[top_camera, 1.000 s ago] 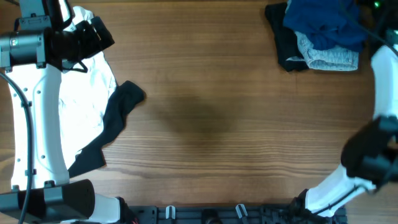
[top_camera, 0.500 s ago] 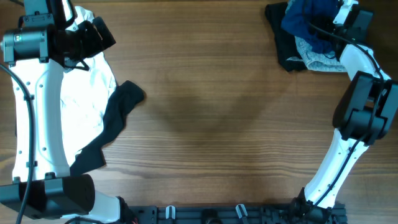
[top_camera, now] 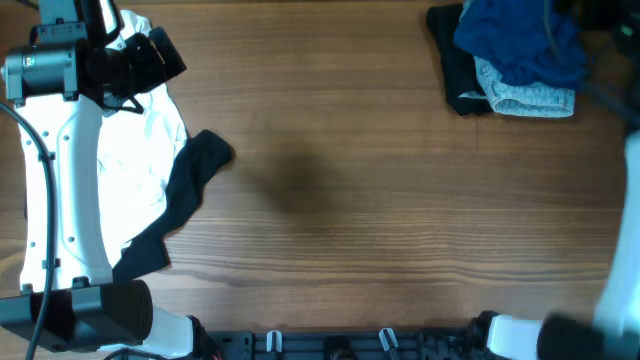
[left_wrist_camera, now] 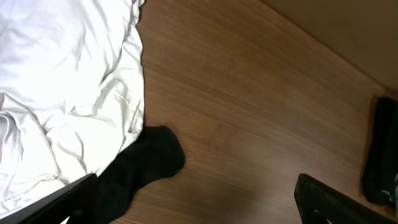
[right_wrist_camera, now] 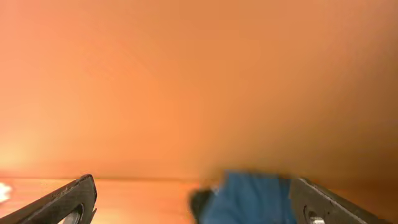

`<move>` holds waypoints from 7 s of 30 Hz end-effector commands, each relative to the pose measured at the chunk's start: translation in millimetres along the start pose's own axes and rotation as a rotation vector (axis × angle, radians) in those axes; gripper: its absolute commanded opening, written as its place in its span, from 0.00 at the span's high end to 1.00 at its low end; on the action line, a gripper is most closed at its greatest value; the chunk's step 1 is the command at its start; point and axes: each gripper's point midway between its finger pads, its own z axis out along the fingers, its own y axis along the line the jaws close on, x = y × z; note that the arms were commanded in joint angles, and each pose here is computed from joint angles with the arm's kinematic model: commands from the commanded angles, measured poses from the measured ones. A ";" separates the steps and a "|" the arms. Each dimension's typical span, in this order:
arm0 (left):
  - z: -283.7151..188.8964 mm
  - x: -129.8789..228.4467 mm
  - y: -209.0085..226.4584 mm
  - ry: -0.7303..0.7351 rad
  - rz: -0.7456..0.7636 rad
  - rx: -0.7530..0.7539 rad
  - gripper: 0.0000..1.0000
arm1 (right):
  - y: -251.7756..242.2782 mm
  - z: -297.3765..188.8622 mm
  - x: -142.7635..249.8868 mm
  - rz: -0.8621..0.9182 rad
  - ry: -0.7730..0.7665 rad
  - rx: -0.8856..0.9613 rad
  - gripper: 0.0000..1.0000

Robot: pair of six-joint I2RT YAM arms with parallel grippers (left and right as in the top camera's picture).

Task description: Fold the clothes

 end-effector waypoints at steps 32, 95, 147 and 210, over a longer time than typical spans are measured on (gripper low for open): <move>2.9 -0.8 2.2 0.002 0.007 -0.009 0.00 | 82.2 -115.6 179.9 0.078 -0.197 -0.007 0.00; -83.6 39.4 -60.4 -0.476 0.375 0.287 0.00 | 79.5 -135.1 309.7 0.036 -0.168 -0.007 0.00; -120.3 153.0 27.3 -1.349 0.359 0.533 0.00 | 79.5 -135.1 309.7 0.036 -0.168 -0.007 0.00; 8.9 188.5 66.6 -0.869 0.274 0.343 0.00 | 79.5 -135.1 309.7 0.036 -0.168 -0.007 0.00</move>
